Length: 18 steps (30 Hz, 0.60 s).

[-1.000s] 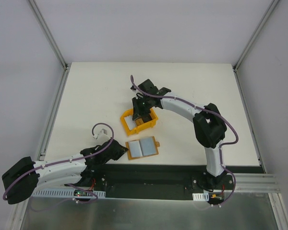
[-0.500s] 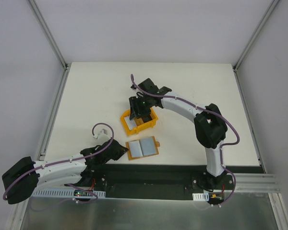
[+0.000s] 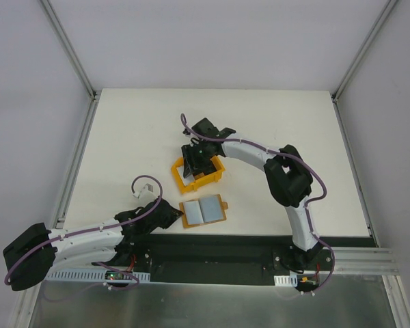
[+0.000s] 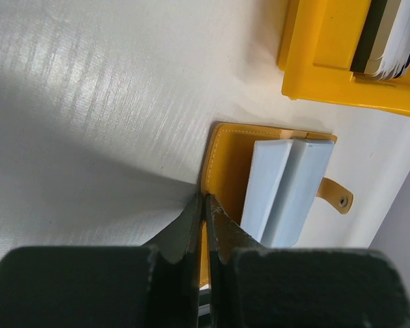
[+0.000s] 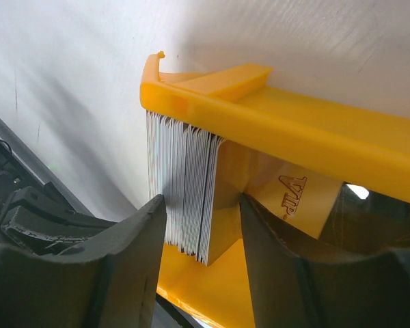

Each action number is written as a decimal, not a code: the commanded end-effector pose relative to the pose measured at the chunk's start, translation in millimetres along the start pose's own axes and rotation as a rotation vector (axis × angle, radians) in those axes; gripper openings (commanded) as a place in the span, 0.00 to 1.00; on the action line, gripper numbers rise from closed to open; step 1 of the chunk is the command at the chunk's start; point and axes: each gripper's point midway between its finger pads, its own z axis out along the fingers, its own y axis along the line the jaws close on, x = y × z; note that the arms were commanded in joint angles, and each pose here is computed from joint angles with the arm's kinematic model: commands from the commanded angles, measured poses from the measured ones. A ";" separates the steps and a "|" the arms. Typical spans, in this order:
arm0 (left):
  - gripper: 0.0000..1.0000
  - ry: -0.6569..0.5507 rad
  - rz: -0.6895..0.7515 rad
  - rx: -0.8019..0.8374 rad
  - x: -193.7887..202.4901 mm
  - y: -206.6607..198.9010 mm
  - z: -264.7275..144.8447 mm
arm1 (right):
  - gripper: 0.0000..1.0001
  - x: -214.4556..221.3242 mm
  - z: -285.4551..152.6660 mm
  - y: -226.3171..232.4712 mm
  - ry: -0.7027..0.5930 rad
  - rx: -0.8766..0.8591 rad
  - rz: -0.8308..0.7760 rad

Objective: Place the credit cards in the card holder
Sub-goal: Pick up the credit card from the storage box.

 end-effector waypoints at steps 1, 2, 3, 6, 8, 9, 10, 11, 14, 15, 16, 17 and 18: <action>0.00 0.029 0.055 -0.090 4.8 30.1 1.2 | 0.48 -17.1 -21.8 23.1 -0.064 -0.042 -0.047; 0.00 0.030 0.054 -0.092 5.2 31.0 1.1 | 0.44 -17.1 -24.5 24.2 -0.068 -0.044 -0.050; 0.00 0.029 0.054 -0.092 4.9 31.1 1.2 | 0.41 -18.7 -29.0 26.7 -0.079 -0.046 -0.057; 0.00 0.027 0.054 -0.088 4.6 29.6 1.6 | 0.36 -21.3 -39.3 33.4 -0.098 -0.059 -0.067; 0.00 0.028 0.055 -0.088 4.6 28.8 1.8 | 0.33 -22.4 -43.4 36.7 -0.106 -0.067 -0.070; 0.00 0.029 0.057 -0.087 4.8 28.2 1.7 | 0.31 -22.7 -44.7 37.8 -0.107 -0.070 -0.070; 0.00 0.029 0.056 -0.087 4.9 27.7 1.9 | 0.29 -23.0 -45.6 38.5 -0.108 -0.072 -0.072; 0.00 0.032 0.058 -0.086 5.5 27.6 1.9 | 0.28 -23.3 -46.8 39.6 -0.110 -0.074 -0.070; 0.00 0.037 0.060 -0.087 6.4 26.8 2.3 | 0.23 -23.0 -47.7 39.7 -0.111 -0.073 -0.069; 0.00 0.038 0.058 -0.088 6.4 27.1 2.4 | 0.21 -23.0 -48.2 39.7 -0.111 -0.072 -0.068; 0.00 0.039 0.059 -0.087 6.7 27.2 2.5 | 0.19 -23.6 -49.3 39.9 -0.115 -0.070 -0.070; 0.00 0.039 0.060 -0.087 6.7 26.8 2.5 | 0.18 -23.9 -50.1 38.6 -0.117 -0.065 -0.069; 0.00 0.040 0.059 -0.087 6.6 26.8 2.6 | 0.16 -25.0 -51.4 38.5 -0.124 -0.057 -0.073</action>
